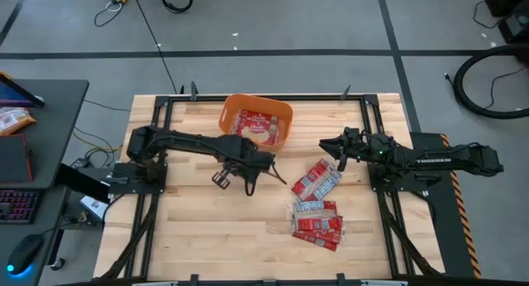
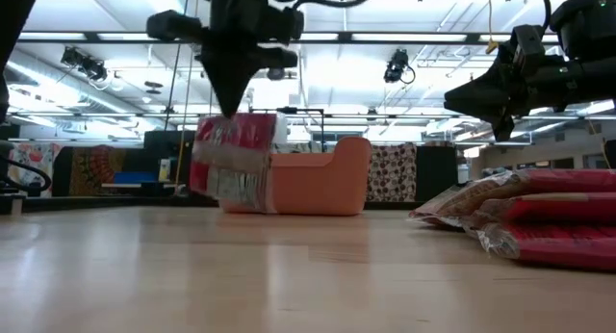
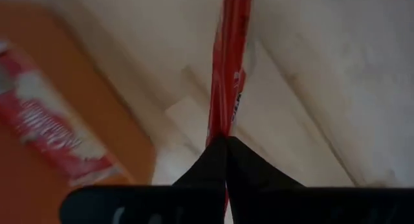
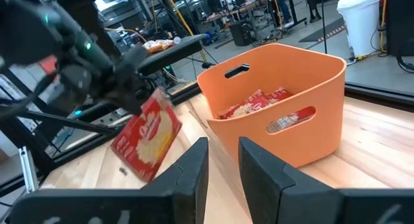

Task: Sort popcorn bags into baskets
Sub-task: Put the red popcorn bag into the orange bin

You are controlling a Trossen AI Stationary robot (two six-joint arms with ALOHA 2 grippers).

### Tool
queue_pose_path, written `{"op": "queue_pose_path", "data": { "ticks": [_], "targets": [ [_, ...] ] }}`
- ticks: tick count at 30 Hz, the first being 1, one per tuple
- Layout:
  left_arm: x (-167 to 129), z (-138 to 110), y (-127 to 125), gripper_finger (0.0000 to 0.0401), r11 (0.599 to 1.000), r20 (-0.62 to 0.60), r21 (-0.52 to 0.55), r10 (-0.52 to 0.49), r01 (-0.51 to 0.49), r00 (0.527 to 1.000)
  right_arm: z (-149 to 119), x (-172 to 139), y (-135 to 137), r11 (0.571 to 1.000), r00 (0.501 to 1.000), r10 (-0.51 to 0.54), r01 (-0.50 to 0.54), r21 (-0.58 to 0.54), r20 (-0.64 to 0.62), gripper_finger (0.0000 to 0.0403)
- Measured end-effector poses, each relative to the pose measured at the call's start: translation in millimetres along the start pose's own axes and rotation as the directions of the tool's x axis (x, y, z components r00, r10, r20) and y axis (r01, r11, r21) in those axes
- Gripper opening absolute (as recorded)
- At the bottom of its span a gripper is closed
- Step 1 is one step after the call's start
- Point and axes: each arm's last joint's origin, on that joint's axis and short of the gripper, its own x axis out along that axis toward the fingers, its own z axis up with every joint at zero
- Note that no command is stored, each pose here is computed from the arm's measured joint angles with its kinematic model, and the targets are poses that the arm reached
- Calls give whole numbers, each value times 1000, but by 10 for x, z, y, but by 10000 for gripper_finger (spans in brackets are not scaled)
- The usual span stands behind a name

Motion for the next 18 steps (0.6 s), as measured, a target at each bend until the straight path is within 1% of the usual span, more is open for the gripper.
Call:
{"op": "queue_pose_path", "data": {
  "ticks": [6, 8, 9, 11, 13, 14, 16, 18],
  "targets": [
    [-294, -222, 187, 1, 991, 59, -96, 100, -94, 993, -1, 0, 0, 1000, 1000, 0, 0, 0, -1, 90],
    [-372, -289, 252, 1, 984, 79, -139, 119, -107, 990, -2, 0, 0, 1000, 1000, 0, 0, 0, -2, 90],
    [-405, -320, 281, 1, 980, 101, -176, 115, -96, 988, -1, 0, 0, 1000, 1000, 0, 0, 0, -1, 90],
    [-418, -346, 327, 1, 965, 162, -259, 84, -40, 983, -2, 0, -1, 1000, 1000, -1, 1, 0, -2, 90],
    [-333, -328, 322, 7, 956, 192, -290, 16, 41, 981, -1, 0, 0, 1000, 1000, 0, 0, 0, -1, 90],
    [-257, -293, 294, 14, 956, 183, -288, -11, 64, 983, -1, 0, 0, 1000, 1000, 0, 0, 0, -1, 90],
    [-98, -214, 191, 33, 960, 151, -268, -39, 79, 988, -1, 0, 0, 1000, 1000, 0, 0, 0, -1, 90],
    [57, -126, 70, 53, 965, 118, -257, -20, 50, 993, -1, 0, -1, 1000, 1000, -1, 1, 0, -1, 90]
  ]
}}
